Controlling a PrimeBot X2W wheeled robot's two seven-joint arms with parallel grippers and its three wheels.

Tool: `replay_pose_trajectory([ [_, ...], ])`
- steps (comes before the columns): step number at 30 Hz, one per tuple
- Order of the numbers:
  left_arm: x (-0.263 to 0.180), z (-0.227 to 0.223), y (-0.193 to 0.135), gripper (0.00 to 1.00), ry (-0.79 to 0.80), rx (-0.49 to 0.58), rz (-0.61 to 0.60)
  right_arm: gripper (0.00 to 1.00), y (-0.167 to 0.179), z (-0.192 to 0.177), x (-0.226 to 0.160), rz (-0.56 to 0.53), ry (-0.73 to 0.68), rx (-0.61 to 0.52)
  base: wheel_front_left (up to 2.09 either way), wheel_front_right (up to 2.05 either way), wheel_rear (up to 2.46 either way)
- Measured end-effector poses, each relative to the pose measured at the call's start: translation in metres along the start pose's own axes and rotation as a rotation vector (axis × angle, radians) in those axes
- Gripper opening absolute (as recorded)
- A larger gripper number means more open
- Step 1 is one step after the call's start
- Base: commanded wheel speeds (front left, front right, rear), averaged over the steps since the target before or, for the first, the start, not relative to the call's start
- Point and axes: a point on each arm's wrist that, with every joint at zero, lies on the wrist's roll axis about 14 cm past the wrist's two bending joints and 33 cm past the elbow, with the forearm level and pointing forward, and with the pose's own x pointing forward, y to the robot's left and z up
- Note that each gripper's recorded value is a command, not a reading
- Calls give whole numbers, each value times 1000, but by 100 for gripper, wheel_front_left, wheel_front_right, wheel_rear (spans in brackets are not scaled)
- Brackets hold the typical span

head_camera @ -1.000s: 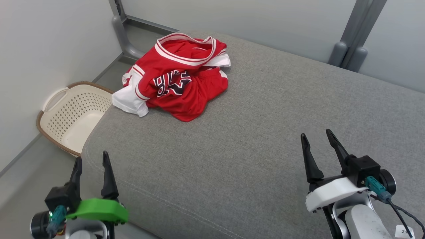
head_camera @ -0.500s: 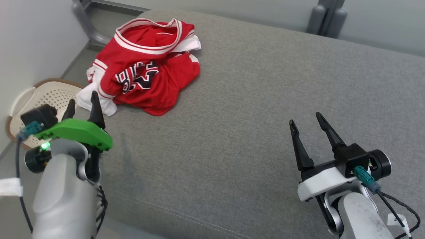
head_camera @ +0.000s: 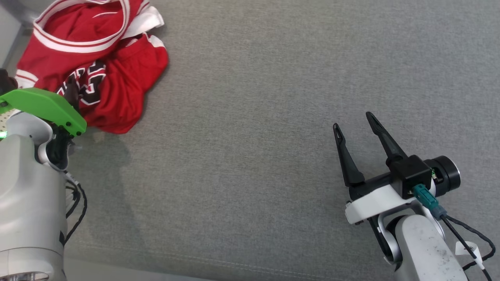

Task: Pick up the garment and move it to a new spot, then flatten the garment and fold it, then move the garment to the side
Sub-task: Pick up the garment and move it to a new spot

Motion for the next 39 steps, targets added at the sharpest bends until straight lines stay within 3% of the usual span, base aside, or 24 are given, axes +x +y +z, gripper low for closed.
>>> replay_pose_trajectory([
  [5, 16, -25, 6, 100, 101, 62, 55, 100, -16, -12, -11, -49, 32, 14, 0, 0, 0],
  [6, 19, -27, 6, 75, 108, 72, 62, 100, -20, -14, -13, -62, 38, 14, 0, 0, 0],
  [7, 22, -29, 5, 27, 113, 83, 67, 100, -24, -15, -16, -73, 42, 15, 0, 0, 0],
  [8, 24, -29, 3, 0, 106, 92, 67, 100, -27, -16, -18, -84, 43, 17, 0, 0, 0],
  [16, 20, -15, 0, 0, 84, 119, 61, 100, -34, -10, -29, -116, 33, 29, 0, 0, 0],
  [24, -10, 92, -29, 0, -217, 147, -40, 100, -22, 12, -40, -109, -21, 63, 0, 0, 0],
  [34, -98, 210, -141, 0, -619, 184, -321, 100, -24, 47, -61, -146, -102, 52, 0, 0, 0],
  [39, -141, 219, -230, 0, -711, 181, -555, 100, -37, 53, -80, -203, -117, 40, 0, 0, 0],
])
